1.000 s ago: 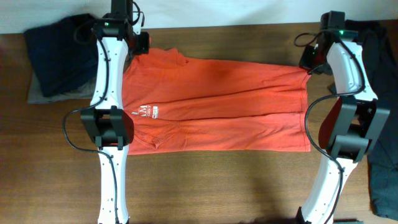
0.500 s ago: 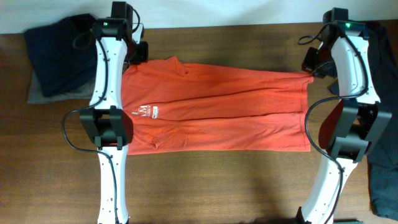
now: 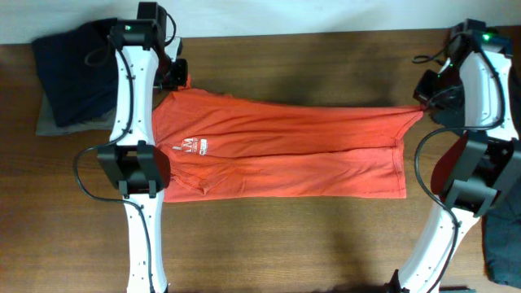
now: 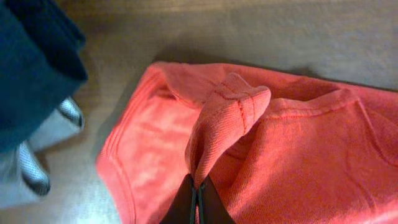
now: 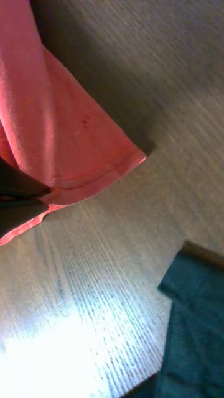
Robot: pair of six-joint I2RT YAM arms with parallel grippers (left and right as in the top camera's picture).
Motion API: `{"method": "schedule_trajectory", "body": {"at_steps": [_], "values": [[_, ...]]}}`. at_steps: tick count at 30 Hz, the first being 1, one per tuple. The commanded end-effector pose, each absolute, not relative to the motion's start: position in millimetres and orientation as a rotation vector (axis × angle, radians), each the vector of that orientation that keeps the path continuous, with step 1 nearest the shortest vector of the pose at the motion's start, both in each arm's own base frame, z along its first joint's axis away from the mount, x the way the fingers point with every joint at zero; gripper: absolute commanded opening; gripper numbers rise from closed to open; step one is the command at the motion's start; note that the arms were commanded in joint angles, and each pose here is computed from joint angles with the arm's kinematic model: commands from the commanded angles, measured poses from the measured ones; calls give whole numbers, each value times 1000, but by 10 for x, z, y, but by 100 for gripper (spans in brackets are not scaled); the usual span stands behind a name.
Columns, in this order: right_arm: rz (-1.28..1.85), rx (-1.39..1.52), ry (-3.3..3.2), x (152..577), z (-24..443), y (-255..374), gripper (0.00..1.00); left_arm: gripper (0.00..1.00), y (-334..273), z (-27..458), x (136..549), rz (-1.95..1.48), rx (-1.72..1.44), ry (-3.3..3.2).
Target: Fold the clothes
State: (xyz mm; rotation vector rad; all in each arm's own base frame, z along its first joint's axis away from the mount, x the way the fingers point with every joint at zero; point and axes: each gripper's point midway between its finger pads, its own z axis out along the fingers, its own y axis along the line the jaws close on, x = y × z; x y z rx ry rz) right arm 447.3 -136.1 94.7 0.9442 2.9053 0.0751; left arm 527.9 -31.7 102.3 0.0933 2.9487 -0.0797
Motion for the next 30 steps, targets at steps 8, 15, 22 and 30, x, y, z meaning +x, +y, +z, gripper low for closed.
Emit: {"method": "schedule_trajectory", "body": {"at_steps": [8, 15, 22, 30], "values": [[115, 949, 2880, 4495, 1072, -1327, 4, 0, -140, 1267, 5142, -66, 42, 2955], [171, 928, 2908, 4457, 1073, -1247, 4, 0, -166, 1318, 5062, -147, 30, 2972], [231, 888, 2981, 4326, 1073, -1139, 4, 0, -242, 1545, 5046, -205, 47, 2924], [233, 908, 3028, 4208, 1073, -1105, 4, 0, -396, 1591, 4996, -227, 86, 2928]]}}
